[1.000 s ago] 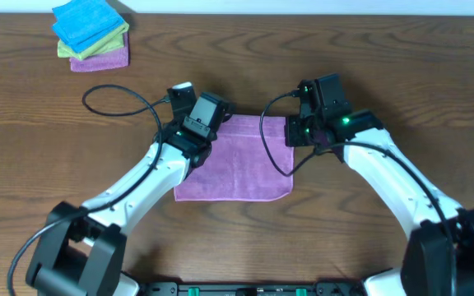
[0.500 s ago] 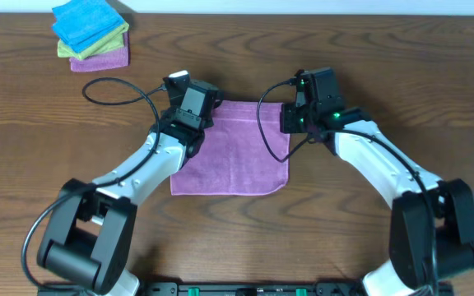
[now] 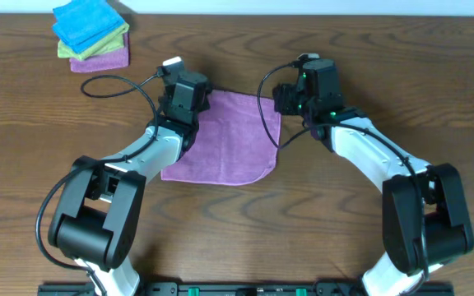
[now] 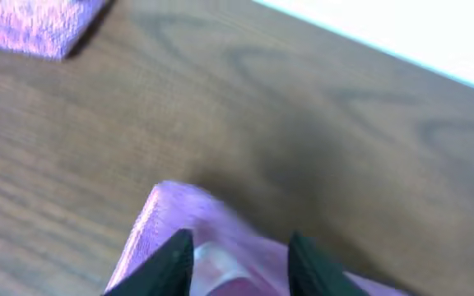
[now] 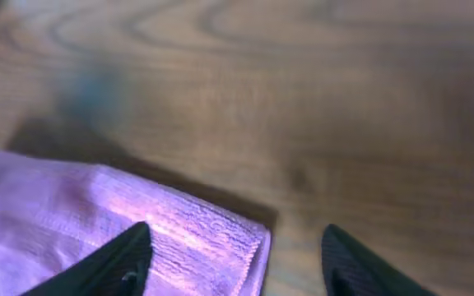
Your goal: Fold the cloth
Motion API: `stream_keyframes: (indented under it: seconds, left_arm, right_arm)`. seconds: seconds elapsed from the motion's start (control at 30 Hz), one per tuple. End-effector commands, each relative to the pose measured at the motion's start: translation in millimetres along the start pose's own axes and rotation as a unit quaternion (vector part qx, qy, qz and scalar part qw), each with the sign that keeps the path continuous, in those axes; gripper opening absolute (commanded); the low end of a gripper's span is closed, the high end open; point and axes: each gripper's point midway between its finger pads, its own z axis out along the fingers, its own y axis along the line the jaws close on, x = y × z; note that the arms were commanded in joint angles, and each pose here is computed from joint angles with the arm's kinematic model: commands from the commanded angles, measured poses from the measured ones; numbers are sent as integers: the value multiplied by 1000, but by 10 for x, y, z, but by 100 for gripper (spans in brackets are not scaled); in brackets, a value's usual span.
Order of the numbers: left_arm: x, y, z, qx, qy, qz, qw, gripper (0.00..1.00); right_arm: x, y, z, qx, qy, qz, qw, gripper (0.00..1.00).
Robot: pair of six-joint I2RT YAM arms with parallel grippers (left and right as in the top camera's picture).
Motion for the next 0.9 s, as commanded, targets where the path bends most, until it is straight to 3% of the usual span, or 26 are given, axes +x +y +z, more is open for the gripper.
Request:
stream_keyframes:
  seconds: [0.0,0.07,0.13,0.23,0.43,0.47,0.53,0.57,0.6,0.67,0.73,0.83,0.87]
  left_arm:
    - [-91,22,24,-9,-12,1,1000,47]
    - [-76,35,25,-11,-9,2,1000,67]
    - [-76,36,25,-11,-9,2,1000,77]
    - [-49,51,25,-14,-4,5,1000,82]
    - [139,162,13,-35,35,22,999,78]
    - [173,185,5,-39,42,26,998,74]
    - [203,214,-22,-44,51,32,997,58]
    - [207,228,-43,-47,55,37,997,41]
    - [199,236,-76,-47,59,47,996,20]
    - [178,268,-173,-52,68,62,994,6]
    - [170,306,-296,-56,82,67,993,6]
    - [201,324,-535,-46,118,73,989,6]
    - [217,323,-608,-40,129,74,988,11]
  right_arm:
    - [24,-57,16,8,3,14,1000,67]
    - [82,-53,15,6,16,14,1000,67]
    - [148,-46,12,2,30,15,999,67]
    - [254,2,3,-15,54,-1,998,66]
    - [406,104,-30,-49,88,-16,995,66]
    - [426,116,-43,-52,94,-15,994,63]
    - [421,138,-87,-57,97,-18,994,33]
    - [404,150,-126,-58,96,-20,993,13]
    - [372,161,-178,-58,94,-21,994,1]
    - [315,191,-320,-59,90,-26,994,4]
    - [312,210,-463,-60,96,-37,993,27]
    - [410,202,-773,-54,127,-48,989,28]
    - [438,200,-861,-52,135,-50,988,28]
